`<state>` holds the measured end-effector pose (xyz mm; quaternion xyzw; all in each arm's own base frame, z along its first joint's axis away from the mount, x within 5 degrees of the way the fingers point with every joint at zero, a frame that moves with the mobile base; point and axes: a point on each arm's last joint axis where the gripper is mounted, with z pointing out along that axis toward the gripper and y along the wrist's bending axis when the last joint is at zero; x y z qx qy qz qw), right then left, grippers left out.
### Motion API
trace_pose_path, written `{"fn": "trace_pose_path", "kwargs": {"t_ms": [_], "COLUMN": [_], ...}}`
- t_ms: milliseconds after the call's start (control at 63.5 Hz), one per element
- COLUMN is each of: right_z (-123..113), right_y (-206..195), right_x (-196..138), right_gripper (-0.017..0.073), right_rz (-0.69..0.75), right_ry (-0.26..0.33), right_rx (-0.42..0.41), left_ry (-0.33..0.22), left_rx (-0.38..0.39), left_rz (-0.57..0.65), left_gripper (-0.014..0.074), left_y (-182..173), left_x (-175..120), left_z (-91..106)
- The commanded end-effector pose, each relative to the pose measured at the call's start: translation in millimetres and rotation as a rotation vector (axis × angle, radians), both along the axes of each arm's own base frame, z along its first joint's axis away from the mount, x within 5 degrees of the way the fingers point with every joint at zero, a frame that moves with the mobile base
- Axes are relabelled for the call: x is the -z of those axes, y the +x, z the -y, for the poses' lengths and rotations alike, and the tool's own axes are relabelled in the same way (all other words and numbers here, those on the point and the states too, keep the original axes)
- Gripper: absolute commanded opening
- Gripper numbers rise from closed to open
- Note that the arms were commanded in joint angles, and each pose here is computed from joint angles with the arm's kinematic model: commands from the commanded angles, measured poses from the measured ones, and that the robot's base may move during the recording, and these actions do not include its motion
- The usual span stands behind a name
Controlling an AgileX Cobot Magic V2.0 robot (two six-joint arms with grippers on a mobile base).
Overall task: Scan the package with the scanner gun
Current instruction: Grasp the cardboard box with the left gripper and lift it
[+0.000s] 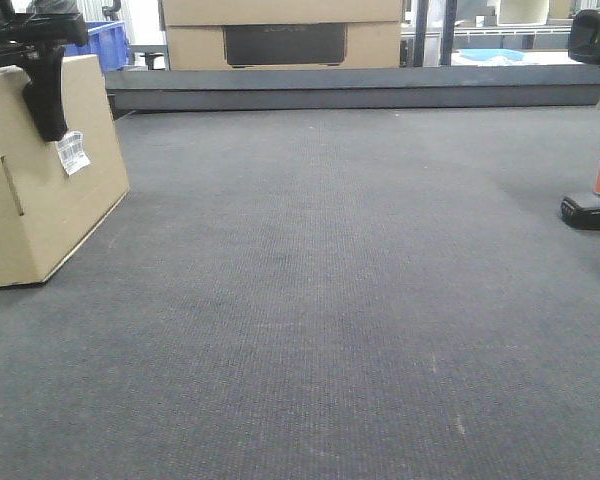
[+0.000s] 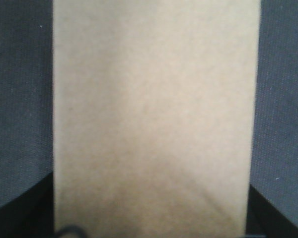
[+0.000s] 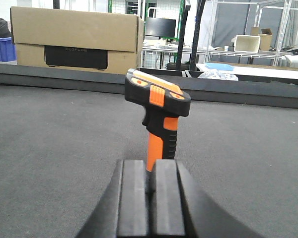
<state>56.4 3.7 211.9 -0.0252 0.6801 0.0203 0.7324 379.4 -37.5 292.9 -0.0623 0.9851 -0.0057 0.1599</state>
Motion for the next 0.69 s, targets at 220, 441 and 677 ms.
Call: {"fn": "trace_pose_path", "kwargs": {"t_ms": [220,441,677], "right_z": [0.0,0.0,0.0], "right_y": [-0.4,-0.4,-0.5], "right_x": [-2.1,-2.1,-2.8], "right_gripper": [-0.0162,-0.0162,-0.0162], "right_rz": [0.024,0.024,0.032], "right_ry": [-0.007,-0.007,-0.013], "right_rx": [0.001,0.001,0.001], "left_ry": [-0.158,-0.327,-0.37], "left_rx": [0.056,0.102,0.093], "left_rz": [0.102,0.164,0.108], "left_gripper": [-0.0111,-0.0111,-0.0111], "left_y": [-6.6,-9.4,-5.4], "left_x": [-44.3,-47.0,-19.7], "left_z": [36.3,104.1,142.2]}}
